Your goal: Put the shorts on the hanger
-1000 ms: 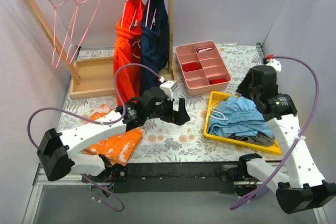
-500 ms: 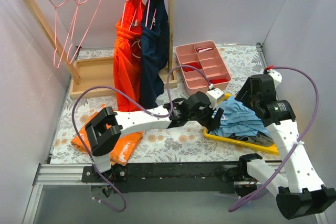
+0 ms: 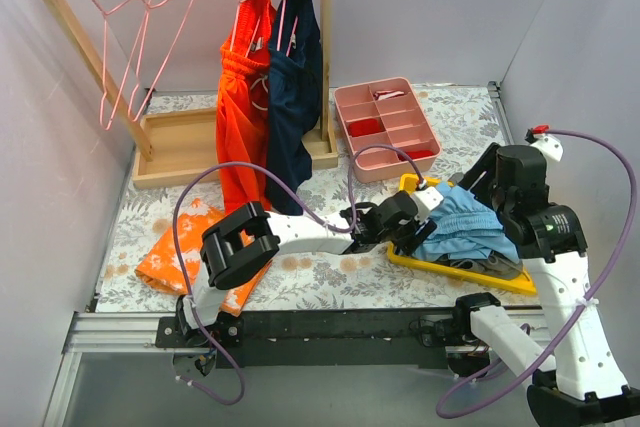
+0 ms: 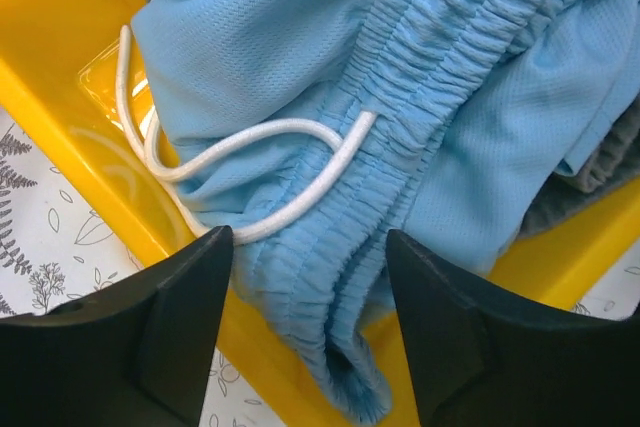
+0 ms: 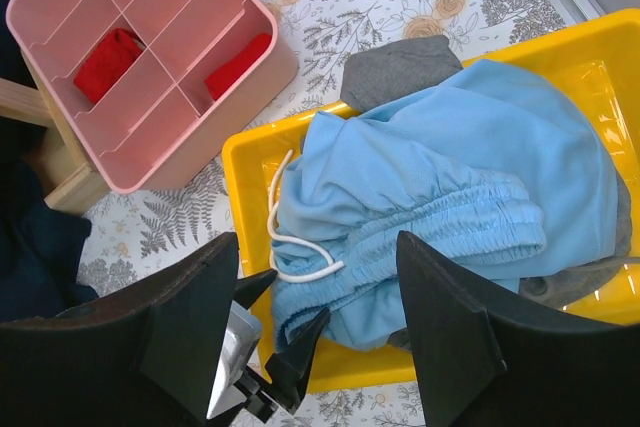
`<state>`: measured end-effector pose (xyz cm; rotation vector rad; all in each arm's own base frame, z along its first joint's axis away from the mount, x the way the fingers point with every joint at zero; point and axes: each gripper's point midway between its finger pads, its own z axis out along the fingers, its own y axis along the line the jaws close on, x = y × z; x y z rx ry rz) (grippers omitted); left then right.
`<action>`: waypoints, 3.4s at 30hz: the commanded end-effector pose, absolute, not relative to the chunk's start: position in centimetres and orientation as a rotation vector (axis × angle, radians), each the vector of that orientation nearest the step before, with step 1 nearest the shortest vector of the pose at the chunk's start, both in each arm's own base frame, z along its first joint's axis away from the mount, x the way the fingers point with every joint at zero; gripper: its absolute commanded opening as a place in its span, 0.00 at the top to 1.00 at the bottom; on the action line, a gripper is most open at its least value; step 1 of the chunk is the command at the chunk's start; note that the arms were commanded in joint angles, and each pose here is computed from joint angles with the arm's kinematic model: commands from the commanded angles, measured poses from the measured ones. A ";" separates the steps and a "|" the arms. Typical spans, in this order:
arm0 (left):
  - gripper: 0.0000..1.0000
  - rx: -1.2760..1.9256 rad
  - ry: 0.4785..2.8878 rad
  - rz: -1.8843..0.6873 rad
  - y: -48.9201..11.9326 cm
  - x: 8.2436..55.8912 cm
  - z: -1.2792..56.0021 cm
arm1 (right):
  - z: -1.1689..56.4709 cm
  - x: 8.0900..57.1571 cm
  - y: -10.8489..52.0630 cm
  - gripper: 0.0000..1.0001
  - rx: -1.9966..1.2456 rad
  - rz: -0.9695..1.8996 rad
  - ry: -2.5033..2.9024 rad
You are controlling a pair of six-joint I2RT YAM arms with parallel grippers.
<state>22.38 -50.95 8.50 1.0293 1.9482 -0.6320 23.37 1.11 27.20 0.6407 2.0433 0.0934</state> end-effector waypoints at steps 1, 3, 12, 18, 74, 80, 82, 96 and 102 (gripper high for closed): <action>0.45 1.018 1.861 -0.551 -51.6 24.1 10.0 | 27.3 23.5 1.3 0.28 0.648 0.111 2.035; 0.63 1.023 1.861 -0.514 -51.6 24.4 9.2 | 27.2 23.6 1.4 0.28 0.645 0.115 2.037; 1.00 0.934 1.731 -0.532 -52.0 25.5 15.9 | 27.4 24.2 1.6 0.27 0.623 0.119 2.035; 1.00 0.745 1.612 -0.607 -50.3 26.3 27.4 | 28.6 24.8 1.6 0.27 0.596 0.119 2.018; 1.00 0.422 1.718 -0.566 -32.0 29.5 41.6 | 32.6 23.6 13.4 0.99 0.123 0.226 2.041; 1.00 0.326 1.516 -0.615 -27.0 26.7 50.4 | 48.2 25.0 14.9 0.99 0.064 0.405 1.735; 1.00 0.332 1.450 -0.641 -26.2 25.7 52.7 | 51.1 25.0 15.8 0.99 0.042 0.475 1.668; 1.00 0.348 1.326 -0.766 -22.6 20.9 59.1 | 56.5 24.3 19.3 0.99 -0.019 0.710 1.556; 1.00 0.357 1.550 -0.726 -22.3 20.9 53.1 | 48.6 24.7 18.8 0.99 -0.045 0.563 1.768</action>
